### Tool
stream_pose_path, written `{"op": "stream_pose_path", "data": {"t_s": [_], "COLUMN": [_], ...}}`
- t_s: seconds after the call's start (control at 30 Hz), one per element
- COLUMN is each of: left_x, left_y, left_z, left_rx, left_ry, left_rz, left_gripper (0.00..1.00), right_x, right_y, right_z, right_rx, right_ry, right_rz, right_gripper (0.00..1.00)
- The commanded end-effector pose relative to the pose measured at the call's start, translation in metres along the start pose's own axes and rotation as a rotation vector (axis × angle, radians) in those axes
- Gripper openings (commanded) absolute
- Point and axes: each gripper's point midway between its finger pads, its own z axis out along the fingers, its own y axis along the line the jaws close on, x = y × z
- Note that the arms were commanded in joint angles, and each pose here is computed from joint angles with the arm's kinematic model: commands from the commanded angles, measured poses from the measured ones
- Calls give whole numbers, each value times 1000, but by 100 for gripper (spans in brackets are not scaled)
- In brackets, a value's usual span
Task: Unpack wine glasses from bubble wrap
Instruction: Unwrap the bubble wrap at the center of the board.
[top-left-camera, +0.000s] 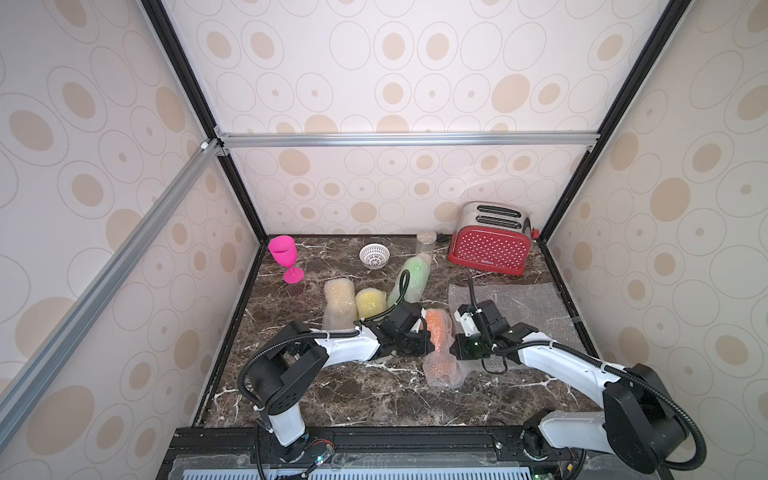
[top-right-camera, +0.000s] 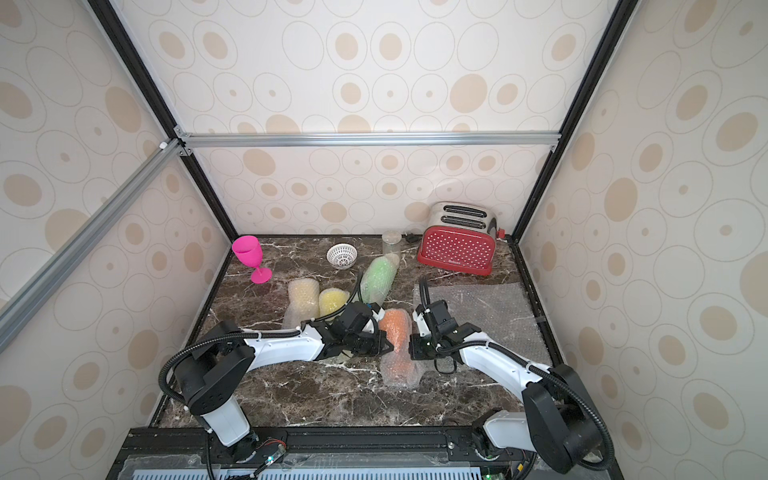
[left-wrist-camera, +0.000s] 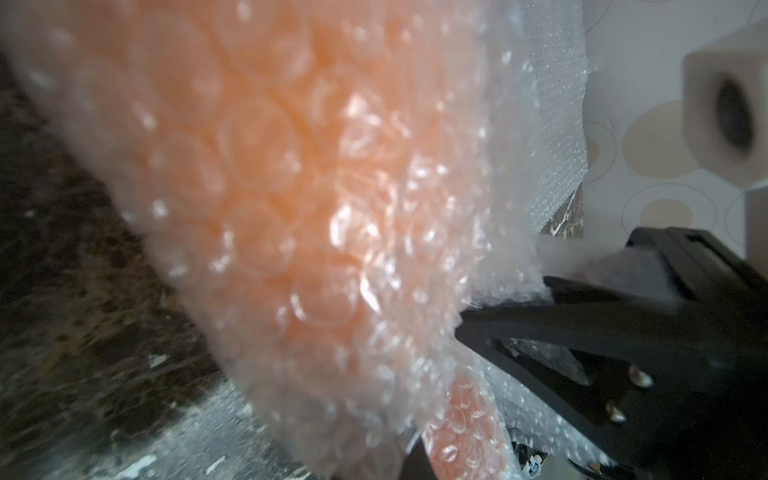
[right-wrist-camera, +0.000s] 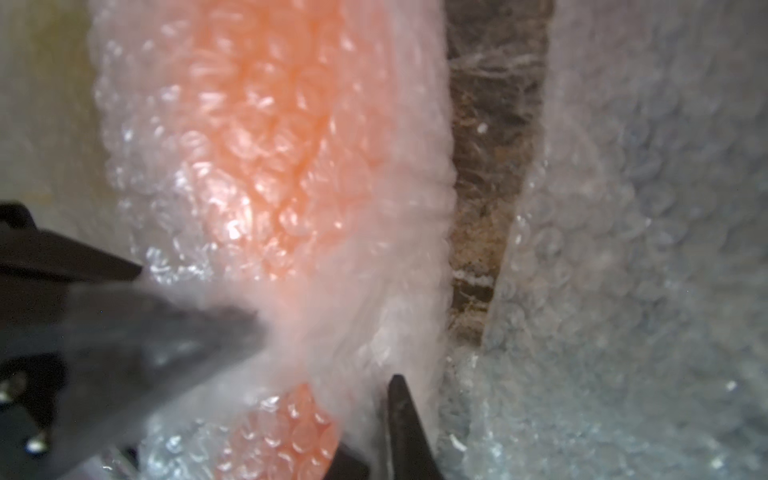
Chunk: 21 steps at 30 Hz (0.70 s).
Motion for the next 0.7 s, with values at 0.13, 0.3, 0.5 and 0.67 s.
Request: {"op": "stream_pose_path", "data": {"t_s": [0.13,0.3,0.5,0.67], "left_x": [-3,-5,-18,-29], "left_y": [-15,-18,-19,-16], "left_z": [-10,-19,-46,-67], "left_rx": [25,25,-52,-152], "left_ry": [-22,-46,-110,-150], "left_rz": [49,66,126,178], "left_gripper": [13,34,60,68], "right_x": [-9,-10,-13,-17], "right_y": [8,16,37,48], "right_z": [-14,-24,-33,-42], "right_rx": [-28,-66,-176,-223], "right_ry": [-76,-100,-118,-131], "right_rz": [-7,1,19,7], "right_gripper": [0,0,0,0]}}
